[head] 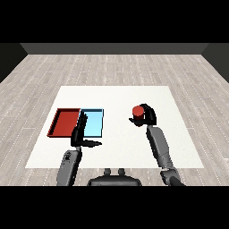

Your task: Pick the red can and put it in the red box

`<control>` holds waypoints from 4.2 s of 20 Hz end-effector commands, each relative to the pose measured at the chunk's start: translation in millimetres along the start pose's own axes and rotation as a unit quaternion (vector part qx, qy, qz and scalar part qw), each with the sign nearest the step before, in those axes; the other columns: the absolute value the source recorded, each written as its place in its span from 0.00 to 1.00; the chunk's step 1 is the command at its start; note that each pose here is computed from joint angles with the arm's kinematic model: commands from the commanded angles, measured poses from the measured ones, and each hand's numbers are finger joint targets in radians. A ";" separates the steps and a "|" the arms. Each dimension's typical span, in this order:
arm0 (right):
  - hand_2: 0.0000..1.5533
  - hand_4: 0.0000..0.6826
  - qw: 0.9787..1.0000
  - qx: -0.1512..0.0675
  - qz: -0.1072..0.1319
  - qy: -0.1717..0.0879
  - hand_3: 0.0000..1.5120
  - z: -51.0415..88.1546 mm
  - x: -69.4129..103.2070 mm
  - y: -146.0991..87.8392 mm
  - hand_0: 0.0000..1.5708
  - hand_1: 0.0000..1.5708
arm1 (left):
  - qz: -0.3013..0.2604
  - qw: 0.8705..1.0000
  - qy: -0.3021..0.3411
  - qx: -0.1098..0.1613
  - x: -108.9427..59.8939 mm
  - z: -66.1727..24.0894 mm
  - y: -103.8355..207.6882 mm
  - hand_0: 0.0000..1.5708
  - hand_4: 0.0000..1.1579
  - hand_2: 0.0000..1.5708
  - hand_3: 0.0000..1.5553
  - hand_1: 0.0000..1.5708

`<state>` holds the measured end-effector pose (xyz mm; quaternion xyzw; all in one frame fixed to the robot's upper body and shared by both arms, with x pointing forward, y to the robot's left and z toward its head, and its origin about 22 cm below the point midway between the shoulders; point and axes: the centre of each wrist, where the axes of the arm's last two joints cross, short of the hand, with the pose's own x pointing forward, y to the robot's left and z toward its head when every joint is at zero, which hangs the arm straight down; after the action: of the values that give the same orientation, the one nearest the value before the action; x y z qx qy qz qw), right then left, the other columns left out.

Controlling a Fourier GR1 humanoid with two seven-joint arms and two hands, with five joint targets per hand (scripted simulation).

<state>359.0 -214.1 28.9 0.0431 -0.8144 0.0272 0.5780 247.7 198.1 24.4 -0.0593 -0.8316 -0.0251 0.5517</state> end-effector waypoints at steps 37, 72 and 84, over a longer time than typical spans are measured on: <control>0.92 0.92 0.998 0.013 -0.061 -0.005 0.91 29.5 42.0 158.0 0.93 0.93 | 0.083 0.988 0.106 -0.069 -64.0 -29.1 -90.0 0.00 0.00 0.00 0.00 0.00; 0.93 0.87 0.995 0.051 -0.084 -0.003 0.91 54.4 15.9 174.6 0.93 0.93 | -0.019 0.991 0.102 0.084 -42.8 -41.3 -111.8 1.00 0.83 0.97 0.92 1.00; 0.00 0.00 0.997 0.059 -0.052 -0.015 0.00 42.1 29.4 171.3 0.00 0.00 | -0.048 0.992 0.079 0.081 -48.7 -36.3 -114.4 1.00 0.97 0.98 0.94 1.00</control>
<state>284.4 -42.5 46.8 0.1157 -0.8130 0.0481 0.5686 288.4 82.5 -7.1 0.0260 -0.7749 0.0075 0.6315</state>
